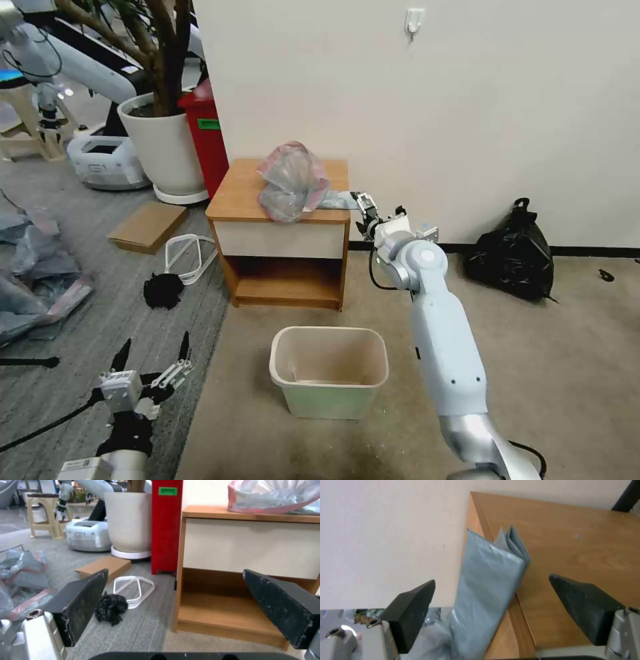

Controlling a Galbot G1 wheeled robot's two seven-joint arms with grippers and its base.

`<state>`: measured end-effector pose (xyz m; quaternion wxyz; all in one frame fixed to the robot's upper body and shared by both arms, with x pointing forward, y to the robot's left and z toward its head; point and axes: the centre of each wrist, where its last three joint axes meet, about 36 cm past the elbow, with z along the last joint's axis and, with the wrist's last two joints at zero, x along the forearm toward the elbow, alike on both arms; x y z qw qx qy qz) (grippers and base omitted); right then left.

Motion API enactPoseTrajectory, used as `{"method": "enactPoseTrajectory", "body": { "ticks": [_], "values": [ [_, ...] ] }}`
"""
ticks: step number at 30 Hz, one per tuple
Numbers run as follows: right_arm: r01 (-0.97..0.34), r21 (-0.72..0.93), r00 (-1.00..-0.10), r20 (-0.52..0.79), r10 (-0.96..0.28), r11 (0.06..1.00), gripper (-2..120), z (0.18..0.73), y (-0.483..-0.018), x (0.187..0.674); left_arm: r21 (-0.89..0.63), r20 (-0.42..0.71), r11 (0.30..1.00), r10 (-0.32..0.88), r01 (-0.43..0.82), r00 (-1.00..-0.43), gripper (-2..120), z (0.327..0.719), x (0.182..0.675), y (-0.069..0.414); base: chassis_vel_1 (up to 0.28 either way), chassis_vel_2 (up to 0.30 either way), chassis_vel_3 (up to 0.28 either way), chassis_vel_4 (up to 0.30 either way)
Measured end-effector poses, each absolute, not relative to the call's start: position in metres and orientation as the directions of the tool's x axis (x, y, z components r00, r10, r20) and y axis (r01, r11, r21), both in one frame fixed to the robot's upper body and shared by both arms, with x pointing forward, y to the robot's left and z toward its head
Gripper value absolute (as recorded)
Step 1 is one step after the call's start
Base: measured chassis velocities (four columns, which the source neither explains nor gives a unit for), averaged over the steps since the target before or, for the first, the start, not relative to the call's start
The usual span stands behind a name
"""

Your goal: Pick up the garbage bag from the table and place it over the trash can.

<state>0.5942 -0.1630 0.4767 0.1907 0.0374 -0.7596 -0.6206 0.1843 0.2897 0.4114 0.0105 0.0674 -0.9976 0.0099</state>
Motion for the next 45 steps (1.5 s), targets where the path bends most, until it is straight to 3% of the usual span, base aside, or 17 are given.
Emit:
{"method": "enactPoseTrajectory", "body": {
  "ticks": [18, 24, 32, 36, 45],
  "values": [
    [0.193, 0.952, -0.925, 0.258, -0.280, 0.240, 86, 0.480, -0.167, 0.603, -0.011, 0.031, 0.989, -0.146, -0.147, -0.989, 100, 0.408, 0.183, 0.292, 0.000, 0.000, 0.000, 0.000],
    [0.188, 0.949, -0.918, 0.261, -0.299, 0.251, 79, 0.486, -0.166, 0.605, -0.010, 0.033, 0.989, -0.147, -0.148, -0.989, 100, 0.407, 0.183, 0.291, 0.000, 0.000, 0.000, 0.000],
    [0.191, 0.947, -0.914, 0.267, -0.305, 0.258, 59, 0.485, -0.165, 0.606, -0.009, 0.039, 0.989, -0.149, -0.150, -0.988, 100, 0.405, 0.183, 0.292, 0.000, 0.000, 0.000, 0.000],
    [0.192, 0.946, -0.914, 0.269, -0.302, 0.261, 39, 0.485, -0.165, 0.608, -0.005, 0.043, 0.989, -0.150, -0.150, -0.988, 100, 0.404, 0.182, 0.293, 0.000, 0.000, 0.000, 0.000],
    [0.190, 0.944, -0.917, 0.268, -0.295, 0.268, 9, 0.486, -0.166, 0.608, 0.007, 0.045, 0.988, -0.152, -0.152, -0.987, 100, 0.400, 0.182, 0.294, 0.000, 0.000, 0.000, 0.000]
  ]
}}
